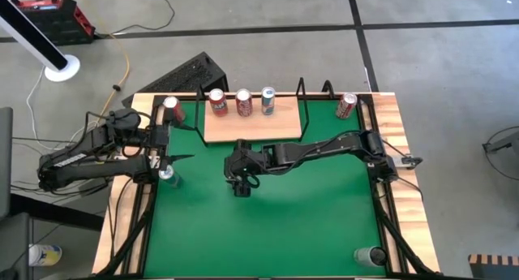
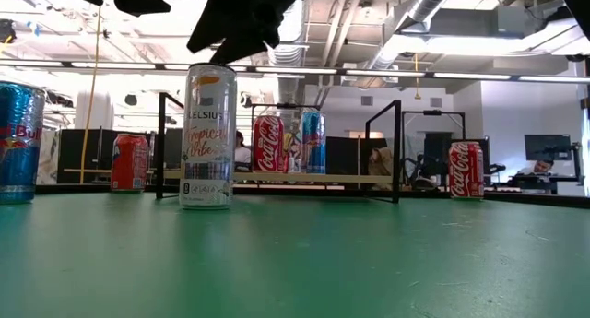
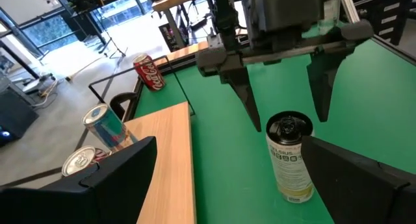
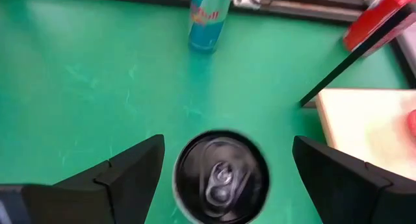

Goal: Place canned beverage on shelf
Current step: Put the left white and yellow soda can on the shelf

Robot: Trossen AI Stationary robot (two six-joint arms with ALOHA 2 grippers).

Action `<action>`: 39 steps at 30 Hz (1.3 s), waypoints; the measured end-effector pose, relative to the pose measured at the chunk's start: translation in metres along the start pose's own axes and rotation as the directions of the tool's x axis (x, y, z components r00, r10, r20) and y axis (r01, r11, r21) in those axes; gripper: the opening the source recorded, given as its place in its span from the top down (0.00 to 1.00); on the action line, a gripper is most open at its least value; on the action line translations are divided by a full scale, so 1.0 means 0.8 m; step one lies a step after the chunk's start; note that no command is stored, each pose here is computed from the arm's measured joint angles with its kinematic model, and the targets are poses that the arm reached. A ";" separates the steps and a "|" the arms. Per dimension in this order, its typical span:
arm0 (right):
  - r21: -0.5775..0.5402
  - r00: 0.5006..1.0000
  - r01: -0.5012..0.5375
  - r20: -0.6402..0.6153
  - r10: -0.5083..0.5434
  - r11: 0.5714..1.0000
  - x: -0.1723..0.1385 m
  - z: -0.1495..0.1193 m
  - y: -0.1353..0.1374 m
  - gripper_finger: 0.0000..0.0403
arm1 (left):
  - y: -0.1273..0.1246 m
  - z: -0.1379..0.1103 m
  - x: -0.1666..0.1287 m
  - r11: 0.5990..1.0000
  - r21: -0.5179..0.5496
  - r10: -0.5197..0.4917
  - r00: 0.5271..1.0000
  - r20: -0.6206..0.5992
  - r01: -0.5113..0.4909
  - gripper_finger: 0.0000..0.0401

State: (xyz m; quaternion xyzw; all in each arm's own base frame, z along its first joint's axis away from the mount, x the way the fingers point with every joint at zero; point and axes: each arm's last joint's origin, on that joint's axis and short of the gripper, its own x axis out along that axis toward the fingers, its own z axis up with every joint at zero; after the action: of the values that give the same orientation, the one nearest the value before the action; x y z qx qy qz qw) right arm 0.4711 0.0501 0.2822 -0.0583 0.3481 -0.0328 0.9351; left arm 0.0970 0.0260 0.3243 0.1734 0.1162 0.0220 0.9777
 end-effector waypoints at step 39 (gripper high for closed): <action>0.111 0.999 -0.027 -0.039 0.032 0.993 0.015 -0.021 -0.005 0.09 | 0.000 0.000 0.000 1.000 -0.011 0.001 1.000 -0.002 -0.001 0.09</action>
State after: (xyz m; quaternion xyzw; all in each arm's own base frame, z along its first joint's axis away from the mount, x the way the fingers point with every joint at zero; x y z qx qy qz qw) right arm 0.4695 0.0438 0.2622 -0.0006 0.3657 -0.0395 0.9299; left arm 0.0970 0.0260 0.3242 0.1678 0.1170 0.0233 0.9786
